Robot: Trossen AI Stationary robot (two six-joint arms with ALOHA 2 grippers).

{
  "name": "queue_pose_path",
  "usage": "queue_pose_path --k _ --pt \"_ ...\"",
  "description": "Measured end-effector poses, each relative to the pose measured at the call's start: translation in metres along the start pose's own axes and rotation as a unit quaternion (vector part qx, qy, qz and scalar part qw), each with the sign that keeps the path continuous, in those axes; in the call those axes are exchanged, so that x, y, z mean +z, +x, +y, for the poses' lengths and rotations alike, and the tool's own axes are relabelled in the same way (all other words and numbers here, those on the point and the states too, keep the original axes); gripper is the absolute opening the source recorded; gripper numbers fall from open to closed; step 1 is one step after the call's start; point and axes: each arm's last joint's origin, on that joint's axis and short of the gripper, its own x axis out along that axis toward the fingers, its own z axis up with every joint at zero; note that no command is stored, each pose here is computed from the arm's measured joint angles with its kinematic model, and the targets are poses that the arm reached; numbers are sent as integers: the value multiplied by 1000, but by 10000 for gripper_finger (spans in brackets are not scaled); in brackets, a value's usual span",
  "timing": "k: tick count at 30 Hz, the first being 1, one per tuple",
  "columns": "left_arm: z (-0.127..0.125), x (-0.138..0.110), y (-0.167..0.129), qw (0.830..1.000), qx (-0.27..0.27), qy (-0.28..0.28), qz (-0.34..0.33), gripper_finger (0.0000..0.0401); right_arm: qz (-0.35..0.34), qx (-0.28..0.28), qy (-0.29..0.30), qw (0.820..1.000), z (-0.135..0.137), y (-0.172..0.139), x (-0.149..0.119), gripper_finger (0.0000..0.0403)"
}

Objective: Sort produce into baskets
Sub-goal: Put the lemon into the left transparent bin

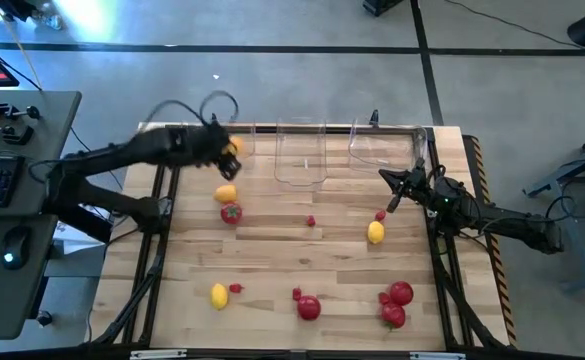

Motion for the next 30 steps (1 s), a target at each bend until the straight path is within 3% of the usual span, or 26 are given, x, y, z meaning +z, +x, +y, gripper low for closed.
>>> queue_pose_path --k 6,10,18,30 --pt "46 18 40 998 19 -33 56 209 0 0 0 1000 0 0 0 0" --pt "62 25 70 995 31 -35 90 209 0 0 0 1000 0 0 0 0" --pt "61 37 114 996 31 -16 86 209 0 0 0 1000 0 0 0 0" --pt "60 34 142 993 21 2 115 209 0 0 0 1000 0 0 0 0"
